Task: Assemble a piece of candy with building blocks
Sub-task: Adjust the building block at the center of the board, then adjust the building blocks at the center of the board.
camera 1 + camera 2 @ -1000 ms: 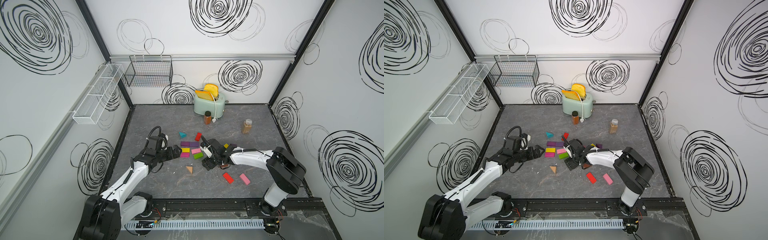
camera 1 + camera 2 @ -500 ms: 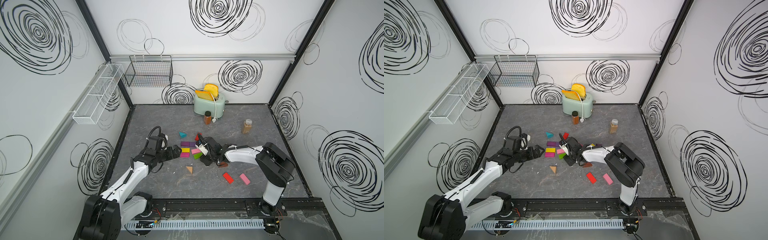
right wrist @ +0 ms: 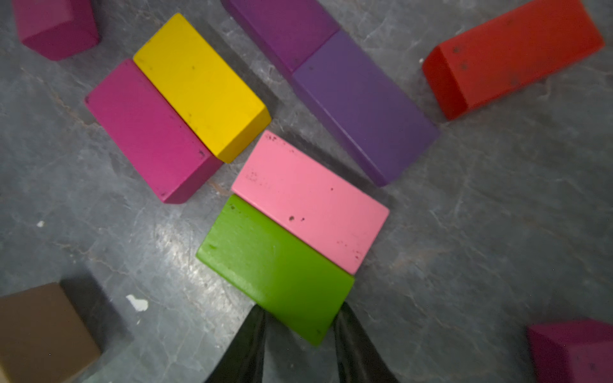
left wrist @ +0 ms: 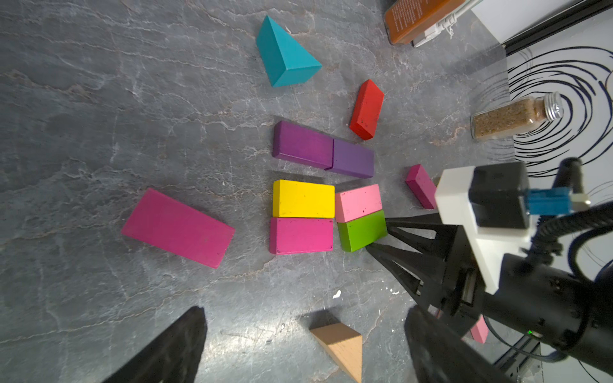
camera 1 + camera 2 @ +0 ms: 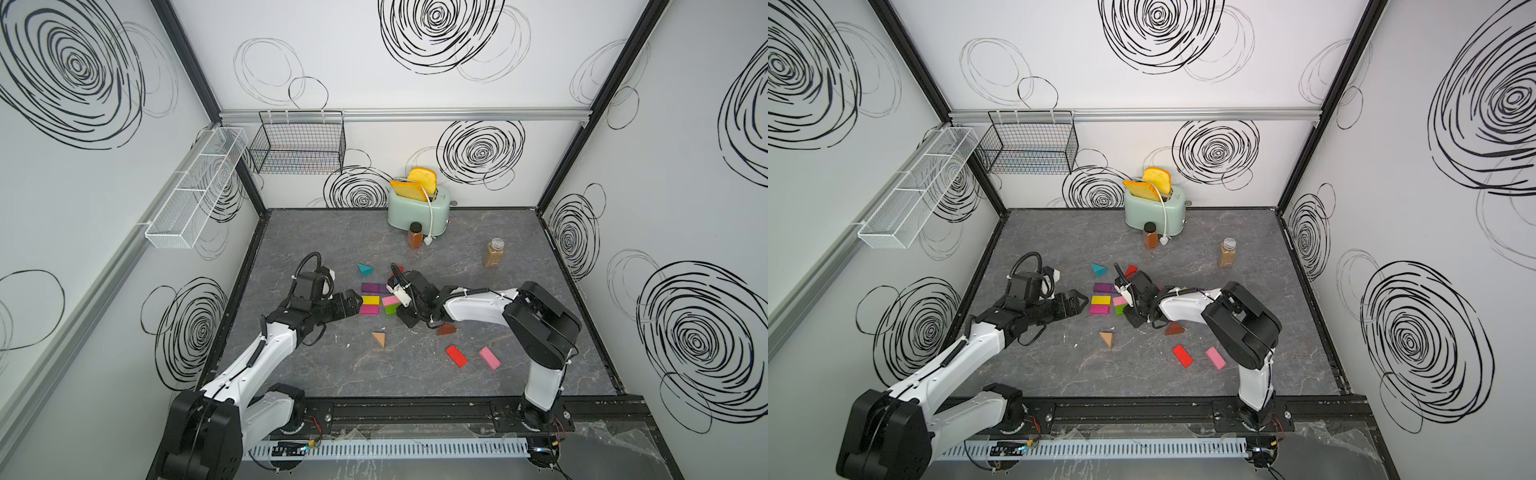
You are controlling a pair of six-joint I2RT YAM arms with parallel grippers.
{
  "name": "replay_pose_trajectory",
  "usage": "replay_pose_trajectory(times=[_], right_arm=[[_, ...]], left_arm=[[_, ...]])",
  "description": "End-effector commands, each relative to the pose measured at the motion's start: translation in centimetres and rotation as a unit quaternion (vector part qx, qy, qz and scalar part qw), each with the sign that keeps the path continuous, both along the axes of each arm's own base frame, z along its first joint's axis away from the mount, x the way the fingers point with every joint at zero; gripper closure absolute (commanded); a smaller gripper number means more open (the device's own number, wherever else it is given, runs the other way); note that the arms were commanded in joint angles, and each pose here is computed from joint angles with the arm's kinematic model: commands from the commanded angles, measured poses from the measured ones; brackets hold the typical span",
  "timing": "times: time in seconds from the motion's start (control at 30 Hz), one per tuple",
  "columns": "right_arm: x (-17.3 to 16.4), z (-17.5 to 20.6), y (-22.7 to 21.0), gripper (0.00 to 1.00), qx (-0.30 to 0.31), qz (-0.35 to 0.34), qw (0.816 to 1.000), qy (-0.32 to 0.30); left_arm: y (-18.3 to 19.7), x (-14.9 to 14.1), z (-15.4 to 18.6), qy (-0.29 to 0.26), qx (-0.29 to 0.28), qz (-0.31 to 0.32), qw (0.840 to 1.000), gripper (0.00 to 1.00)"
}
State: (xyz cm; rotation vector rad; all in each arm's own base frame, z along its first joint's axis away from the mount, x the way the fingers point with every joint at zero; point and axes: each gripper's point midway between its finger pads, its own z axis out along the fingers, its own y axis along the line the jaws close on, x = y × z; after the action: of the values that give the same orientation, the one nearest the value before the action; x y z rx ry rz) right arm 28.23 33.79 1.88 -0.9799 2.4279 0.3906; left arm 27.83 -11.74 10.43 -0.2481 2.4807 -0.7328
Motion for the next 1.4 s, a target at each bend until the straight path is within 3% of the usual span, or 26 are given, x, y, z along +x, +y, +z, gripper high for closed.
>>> replay_pose_trajectory(times=[0.0,0.5,0.57,0.67,0.83,0.93,1.13,1.37], right_arm=[[-1.4,-2.3,-0.5,0.63,-0.022,-0.009,0.999,0.038],[-1.9,-2.3,0.6,0.63,-0.007,-0.025,0.998,0.057],[-2.0,-1.4,0.5,0.54,0.002,-0.032,0.998,0.056],[-2.3,0.6,0.1,0.29,0.028,-0.048,0.997,0.053],[-2.2,4.7,-1.7,0.08,0.100,-0.094,0.990,0.039],[-1.6,7.9,-2.2,0.00,0.199,-0.115,0.973,0.024],[-0.9,11.1,-1.2,0.01,0.348,-0.118,0.930,0.024],[0.6,11.6,-1.1,0.01,0.483,-0.197,0.853,0.032]], left_arm=[[0.3,0.3,0.2,-0.010,-0.002,0.006,1.000,0.02],[0.3,0.3,0.2,-0.010,-0.001,0.007,1.000,0.02],[0.3,0.3,0.3,-0.011,-0.002,0.007,1.000,0.02],[0.0,0.3,0.5,-0.010,-0.012,0.005,1.000,0.02],[-2.0,0.5,1.4,-0.015,-0.132,0.026,0.991,0.02],[-2.9,0.9,1.7,-0.022,-0.173,0.035,0.984,0.02],[-2.9,1.2,2.4,-0.032,-0.185,0.049,0.981,0.02],[-1.4,0.9,3.2,-0.037,-0.193,0.065,0.978,0.02]])
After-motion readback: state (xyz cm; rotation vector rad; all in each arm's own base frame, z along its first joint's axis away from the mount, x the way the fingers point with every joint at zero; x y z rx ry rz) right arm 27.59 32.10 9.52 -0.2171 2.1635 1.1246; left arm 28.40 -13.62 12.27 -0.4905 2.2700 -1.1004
